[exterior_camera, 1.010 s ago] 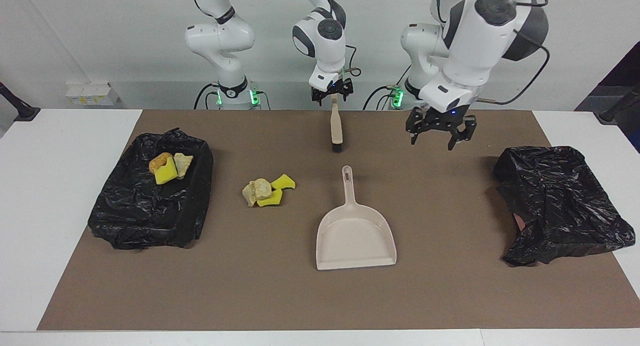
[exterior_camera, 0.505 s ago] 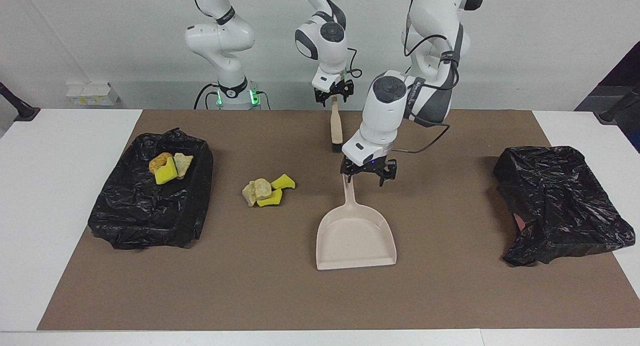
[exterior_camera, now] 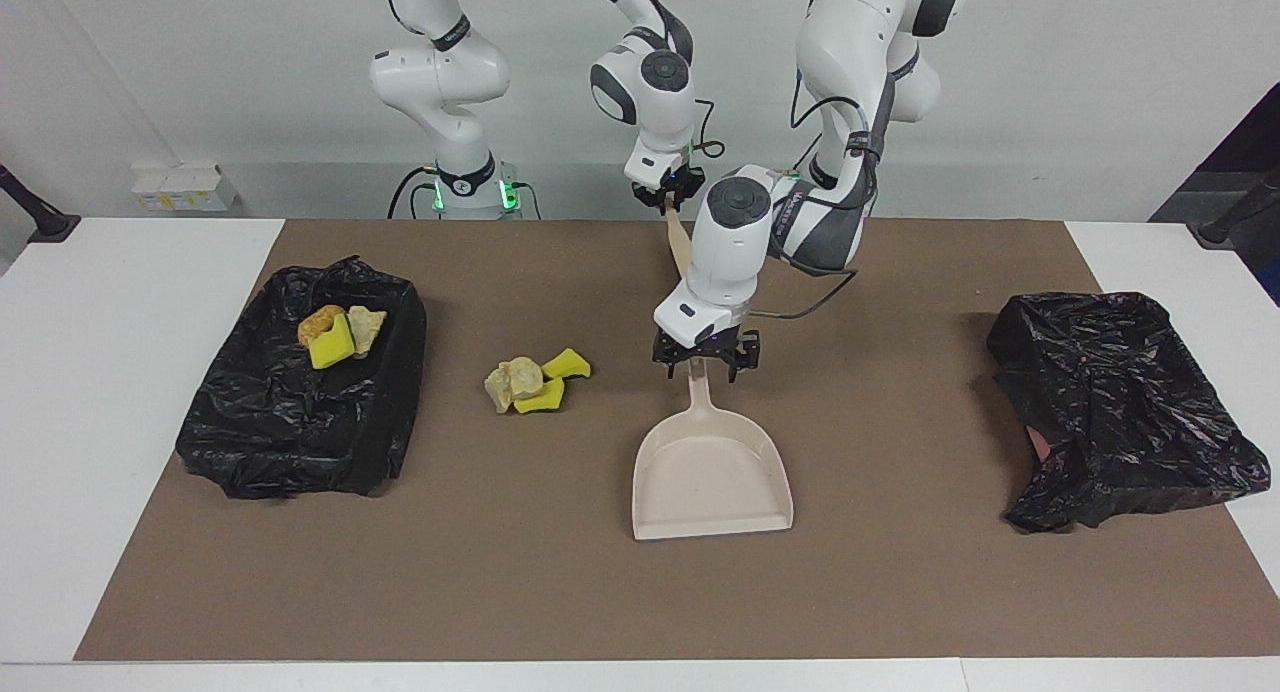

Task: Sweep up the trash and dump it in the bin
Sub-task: 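Grasp the brush with the right gripper while the left gripper positions the dustpan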

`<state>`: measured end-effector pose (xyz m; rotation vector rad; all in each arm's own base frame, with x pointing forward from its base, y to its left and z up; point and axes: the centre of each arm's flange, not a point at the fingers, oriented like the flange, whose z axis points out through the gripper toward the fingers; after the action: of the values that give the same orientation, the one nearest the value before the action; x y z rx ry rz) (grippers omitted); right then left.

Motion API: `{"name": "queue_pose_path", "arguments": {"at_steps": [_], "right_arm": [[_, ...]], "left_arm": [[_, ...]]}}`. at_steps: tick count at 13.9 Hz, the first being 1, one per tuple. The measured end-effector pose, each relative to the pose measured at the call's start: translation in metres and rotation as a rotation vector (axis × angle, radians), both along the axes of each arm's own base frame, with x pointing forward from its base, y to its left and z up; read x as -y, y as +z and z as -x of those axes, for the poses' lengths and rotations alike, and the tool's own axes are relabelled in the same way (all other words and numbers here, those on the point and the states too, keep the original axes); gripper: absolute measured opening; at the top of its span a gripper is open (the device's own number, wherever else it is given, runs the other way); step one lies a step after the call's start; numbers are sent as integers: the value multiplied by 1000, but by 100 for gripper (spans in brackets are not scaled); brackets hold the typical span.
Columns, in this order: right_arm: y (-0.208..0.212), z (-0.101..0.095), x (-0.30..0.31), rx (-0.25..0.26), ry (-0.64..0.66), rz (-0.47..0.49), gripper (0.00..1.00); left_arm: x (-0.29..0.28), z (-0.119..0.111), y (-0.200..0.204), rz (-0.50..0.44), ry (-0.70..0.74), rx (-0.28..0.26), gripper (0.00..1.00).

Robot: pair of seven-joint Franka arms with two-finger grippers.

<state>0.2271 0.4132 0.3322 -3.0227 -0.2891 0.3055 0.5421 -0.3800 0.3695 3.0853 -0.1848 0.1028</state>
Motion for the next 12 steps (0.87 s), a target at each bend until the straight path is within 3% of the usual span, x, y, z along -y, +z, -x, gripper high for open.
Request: {"name": "queue_pose_path", "arguments": {"at_steps": [2,5,6,8,10,11,12], "right_arm": [[8,-7,2,-21,10,27,27],[37,-34,28,-38,13,75,27],[50,-42,41,-38,13,86,27],[75,-57,68,-2,-15,105,27],[88,-81,98,62,-44,157,27],[90,-95,115,89,-59,190,27],[91,-112,136,118,-73,226,27]], "left_arm": [[-2,-1,-4,-5,3,-6,89],[-1,0,-10,-9,2,-14,83],[-1,1,-11,-10,5,-15,75],[0,1,-11,-9,4,-15,70],[0,1,-10,-8,4,-13,41],[0,1,-10,-8,3,-13,35],[0,1,-10,-9,-4,-13,35]]}}
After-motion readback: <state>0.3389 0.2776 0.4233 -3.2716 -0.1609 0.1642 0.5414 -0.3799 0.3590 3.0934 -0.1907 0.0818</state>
